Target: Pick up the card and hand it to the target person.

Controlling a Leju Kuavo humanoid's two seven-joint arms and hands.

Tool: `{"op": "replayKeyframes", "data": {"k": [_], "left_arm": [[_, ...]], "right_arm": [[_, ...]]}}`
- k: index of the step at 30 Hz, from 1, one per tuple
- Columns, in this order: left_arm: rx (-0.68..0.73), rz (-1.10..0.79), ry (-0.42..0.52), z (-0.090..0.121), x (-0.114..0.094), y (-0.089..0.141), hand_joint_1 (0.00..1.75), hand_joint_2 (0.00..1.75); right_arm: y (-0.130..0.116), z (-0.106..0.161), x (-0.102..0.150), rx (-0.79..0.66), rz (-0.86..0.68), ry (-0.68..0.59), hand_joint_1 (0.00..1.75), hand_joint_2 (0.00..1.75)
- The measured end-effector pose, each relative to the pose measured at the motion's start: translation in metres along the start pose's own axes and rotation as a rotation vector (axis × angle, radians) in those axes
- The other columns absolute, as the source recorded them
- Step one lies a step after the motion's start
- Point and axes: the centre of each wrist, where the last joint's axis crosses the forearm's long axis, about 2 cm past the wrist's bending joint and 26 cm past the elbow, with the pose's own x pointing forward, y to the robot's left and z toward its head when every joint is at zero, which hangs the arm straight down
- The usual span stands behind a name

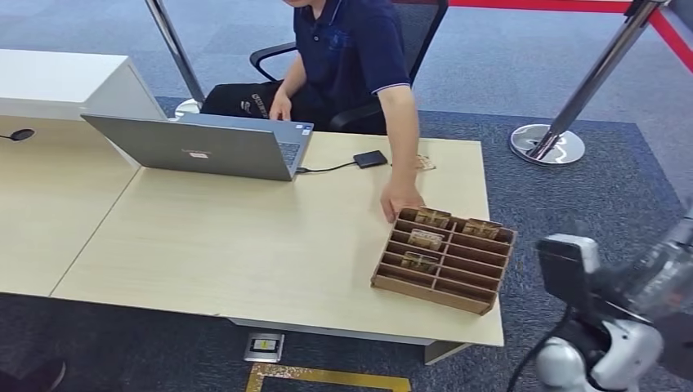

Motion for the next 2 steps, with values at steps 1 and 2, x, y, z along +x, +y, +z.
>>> {"op": "replayKeyframes", "data": {"k": [1,2], "left_arm": [[-0.001,0.001,0.000,0.0003,0.0001,-0.0004,0.00,0.00],[-0.002,0.002,-0.001,0.0004,0.0004,-0.0006,0.00,0.00]], "right_arm": [[-0.0156,0.0076,-0.0110,-0.053,-0.030,0.031,0.00,0.00],[-0.0221,0.0128,-0.0158,-0.073,-0.042,0.042,0.00,0.00]]}}
